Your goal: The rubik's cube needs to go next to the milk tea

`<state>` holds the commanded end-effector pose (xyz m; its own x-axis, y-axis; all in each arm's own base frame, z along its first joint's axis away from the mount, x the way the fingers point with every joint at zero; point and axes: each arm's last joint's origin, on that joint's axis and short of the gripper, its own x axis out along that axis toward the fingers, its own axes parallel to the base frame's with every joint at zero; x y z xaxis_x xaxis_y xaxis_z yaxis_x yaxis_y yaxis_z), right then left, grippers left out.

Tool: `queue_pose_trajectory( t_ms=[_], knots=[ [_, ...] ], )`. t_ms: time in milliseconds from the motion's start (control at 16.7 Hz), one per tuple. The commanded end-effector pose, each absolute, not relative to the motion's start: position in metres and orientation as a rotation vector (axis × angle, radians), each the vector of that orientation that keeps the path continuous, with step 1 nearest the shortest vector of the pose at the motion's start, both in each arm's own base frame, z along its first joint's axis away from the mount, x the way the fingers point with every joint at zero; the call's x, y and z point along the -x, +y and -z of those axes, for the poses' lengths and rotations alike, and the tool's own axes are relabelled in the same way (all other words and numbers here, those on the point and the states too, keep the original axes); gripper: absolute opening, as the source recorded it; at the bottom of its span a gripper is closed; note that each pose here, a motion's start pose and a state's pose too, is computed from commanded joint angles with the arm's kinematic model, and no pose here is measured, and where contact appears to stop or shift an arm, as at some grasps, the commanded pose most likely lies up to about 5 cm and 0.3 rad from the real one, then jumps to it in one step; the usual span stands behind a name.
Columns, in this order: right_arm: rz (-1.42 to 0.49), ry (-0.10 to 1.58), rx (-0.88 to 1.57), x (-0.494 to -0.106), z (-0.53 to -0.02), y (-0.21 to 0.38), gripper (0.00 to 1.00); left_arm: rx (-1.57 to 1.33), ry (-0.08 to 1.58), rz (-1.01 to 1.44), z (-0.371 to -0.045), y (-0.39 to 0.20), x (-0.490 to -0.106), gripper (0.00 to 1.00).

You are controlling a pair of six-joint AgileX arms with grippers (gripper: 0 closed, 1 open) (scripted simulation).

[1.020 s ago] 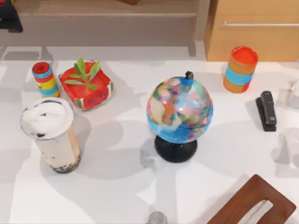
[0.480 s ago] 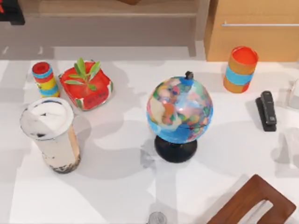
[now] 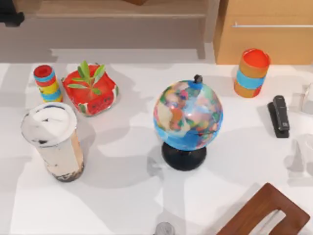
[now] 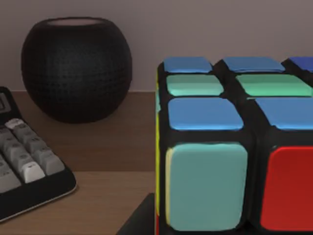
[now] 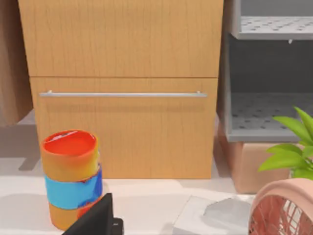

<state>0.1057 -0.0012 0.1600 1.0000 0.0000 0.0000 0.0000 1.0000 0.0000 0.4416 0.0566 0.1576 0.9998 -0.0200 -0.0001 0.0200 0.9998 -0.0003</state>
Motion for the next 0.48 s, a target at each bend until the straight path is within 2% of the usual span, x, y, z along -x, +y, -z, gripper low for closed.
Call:
queue_pose_trajectory(
  t_ms=[240, 480],
  knots=[
    [0.000, 0.000, 0.000, -0.1057, -0.1600, -0.0012, 1.00, 0.000, 0.000, 0.020, -0.1576, 0.0566, -0.4416, 0.02],
    [0.000, 0.000, 0.000, -0.1057, -0.1600, -0.0012, 1.00, 0.000, 0.000, 0.020, -0.1576, 0.0566, -0.4416, 0.00]
  ],
)
